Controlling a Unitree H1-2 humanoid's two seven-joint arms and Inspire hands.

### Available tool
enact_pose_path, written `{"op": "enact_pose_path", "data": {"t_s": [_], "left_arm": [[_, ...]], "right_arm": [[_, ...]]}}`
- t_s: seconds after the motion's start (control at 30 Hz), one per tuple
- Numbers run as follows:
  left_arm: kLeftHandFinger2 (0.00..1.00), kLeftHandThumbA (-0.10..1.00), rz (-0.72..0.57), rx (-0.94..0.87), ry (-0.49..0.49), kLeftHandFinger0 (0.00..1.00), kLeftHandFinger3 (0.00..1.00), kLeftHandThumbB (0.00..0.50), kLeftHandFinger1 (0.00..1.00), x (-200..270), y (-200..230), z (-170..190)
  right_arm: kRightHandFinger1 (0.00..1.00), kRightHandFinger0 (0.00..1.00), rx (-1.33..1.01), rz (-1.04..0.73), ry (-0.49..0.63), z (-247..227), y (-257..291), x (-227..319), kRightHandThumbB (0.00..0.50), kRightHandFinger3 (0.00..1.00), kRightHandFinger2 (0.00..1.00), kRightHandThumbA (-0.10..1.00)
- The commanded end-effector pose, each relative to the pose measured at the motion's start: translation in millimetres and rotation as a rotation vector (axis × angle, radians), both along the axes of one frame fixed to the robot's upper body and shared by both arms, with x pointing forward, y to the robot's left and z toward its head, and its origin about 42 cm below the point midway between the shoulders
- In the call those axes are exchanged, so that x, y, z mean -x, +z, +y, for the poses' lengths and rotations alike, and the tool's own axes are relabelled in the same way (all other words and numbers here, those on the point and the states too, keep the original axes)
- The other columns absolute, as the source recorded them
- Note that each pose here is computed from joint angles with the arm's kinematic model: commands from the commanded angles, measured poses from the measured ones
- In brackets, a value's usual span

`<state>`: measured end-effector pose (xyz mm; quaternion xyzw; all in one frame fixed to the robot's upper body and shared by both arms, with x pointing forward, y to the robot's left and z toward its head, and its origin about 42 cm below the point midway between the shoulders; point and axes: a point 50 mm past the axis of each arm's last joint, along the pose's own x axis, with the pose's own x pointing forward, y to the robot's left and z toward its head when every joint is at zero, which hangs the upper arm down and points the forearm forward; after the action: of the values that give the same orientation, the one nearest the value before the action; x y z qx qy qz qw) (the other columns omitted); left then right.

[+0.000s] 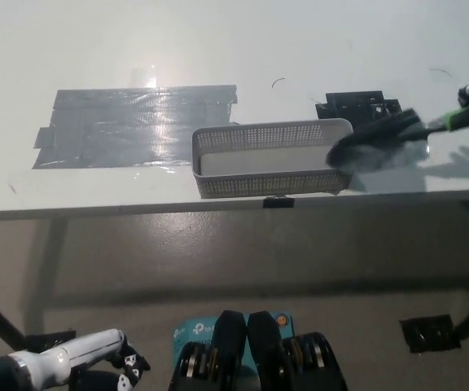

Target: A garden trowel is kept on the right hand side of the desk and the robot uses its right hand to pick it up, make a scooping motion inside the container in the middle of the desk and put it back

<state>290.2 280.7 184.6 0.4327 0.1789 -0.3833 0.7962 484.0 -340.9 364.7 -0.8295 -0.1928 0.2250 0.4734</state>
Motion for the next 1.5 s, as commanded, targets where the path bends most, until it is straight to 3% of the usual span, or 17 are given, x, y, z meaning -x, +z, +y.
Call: {"op": "enact_pose_path", "data": {"t_s": [0.0,0.13,0.2,0.33,0.37,0.57,0.63,0.73,0.83,0.87,0.9,0.97,1.03,1.13,1.33,1.4,1.47], "left_arm": [[0.77,1.00,-0.023,-0.017,-0.003,0.90,0.81,0.500,0.76,-0.9,12.3,3.5],[0.77,1.00,-0.018,-0.017,-0.004,0.91,0.81,0.500,0.76,1.8,10.6,2.8],[0.76,1.00,-0.013,-0.010,-0.002,0.90,0.81,0.500,0.76,2.9,9.9,2.4],[0.77,1.00,-0.011,-0.016,-0.008,0.91,0.82,0.500,0.76,1.3,11.3,1.2],[0.78,1.00,-0.009,-0.019,-0.009,0.91,0.83,0.500,0.77,1.0,11.7,1.6],[0.77,1.00,-0.005,-0.014,-0.010,0.91,0.82,0.500,0.76,1.6,10.4,0.5],[0.76,1.00,-0.005,-0.010,-0.012,0.91,0.80,0.500,0.76,0.8,10.6,-0.6],[0.76,1.00,-0.008,-0.014,-0.021,0.90,0.81,0.500,0.76,0.5,12.3,-2.3],[0.76,1.00,-0.014,-0.022,-0.038,0.90,0.80,0.500,0.76,-1.0,14.3,-5.2],[0.75,1.00,-0.017,-0.020,-0.036,0.88,0.80,0.500,0.75,-1.2,14.5,-5.9],[0.74,1.00,-0.019,-0.021,-0.033,0.87,0.79,0.500,0.74,-1.7,15.4,-5.5],[0.74,1.00,-0.022,-0.020,-0.031,0.88,0.79,0.500,0.75,-2.0,16.5,-5.3],[0.74,1.00,-0.027,-0.024,-0.036,0.89,0.80,0.500,0.75,-2.1,18.5,-5.7],[0.75,1.00,-0.029,-0.022,-0.037,0.91,0.80,0.500,0.77,-3.9,20.3,-6.2],[0.76,1.00,-0.040,-0.024,-0.051,0.90,0.83,0.500,0.76,-4.6,24.4,-8.8],[0.76,1.00,-0.041,-0.022,-0.056,0.90,0.82,0.500,0.76,-5.1,25.6,-10.4],[0.75,1.00,-0.043,-0.026,-0.065,0.89,0.82,0.500,0.75,-6.8,26.7,-12.0]], "right_arm": [[0.01,0.00,0.076,-0.119,0.021,-0.3,47.9,-4.4,0.004,0.34,0.41,-0.10],[0.02,0.00,0.091,-0.101,0.030,22.8,51.7,-11.8,0.000,0.48,0.39,-0.10],[0.00,0.00,0.094,-0.116,0.052,33.3,53.1,-11.5,0.000,0.34,0.33,-0.10],[0.00,0.00,0.078,-0.130,0.090,52.0,57.3,-12.8,0.000,0.28,0.35,-0.10],[0.00,0.00,0.078,-0.138,0.099,55.6,56.6,-12.9,0.038,0.31,0.35,-0.10],[0.00,0.00,0.125,-0.165,0.141,66.5,51.3,-7.9,0.015,0.20,0.41,-0.10],[0.03,0.00,0.229,-0.166,0.080,70.3,47.9,-7.9,0.022,0.03,0.46,-0.09],[0.09,0.00,0.300,-0.158,-0.011,71.4,43.6,-7.3,0.000,0.10,0.52,-0.04],[0.20,0.00,0.418,-0.154,-0.174,71.7,42.6,-4.1,0.000,0.30,0.61,0.16],[0.28,0.02,0.504,-0.179,-0.320,76.5,40.5,-3.9,0.006,0.67,0.72,0.38],[0.19,0.00,0.565,-0.204,-0.433,82.1,39.7,-2.9,0.000,0.92,0.57,0.44],[0.02,0.00,0.592,-0.201,-0.486,84.6,40.1,-3.5,0.000,0.94,0.36,0.26],[0.00,0.00,0.621,-0.199,-0.520,85.0,40.4,-4.0,0.000,0.90,0.25,0.23],[0.00,0.00,0.643,-0.177,-0.546,82.9,38.6,-5.5,0.000,0.93,0.22,0.14],[0.00,0.00,0.625,-0.163,-0.514,88.5,25.2,-6.7,0.011,0.82,0.23,0.18],[0.03,0.00,0.563,-0.162,-0.482,98.5,22.0,-6.2,0.006,0.89,0.32,0.22],[0.00,0.00,0.516,-0.164,-0.443,103.3,21.3,-4.1,0.000,0.83,0.19,0.27]]}}
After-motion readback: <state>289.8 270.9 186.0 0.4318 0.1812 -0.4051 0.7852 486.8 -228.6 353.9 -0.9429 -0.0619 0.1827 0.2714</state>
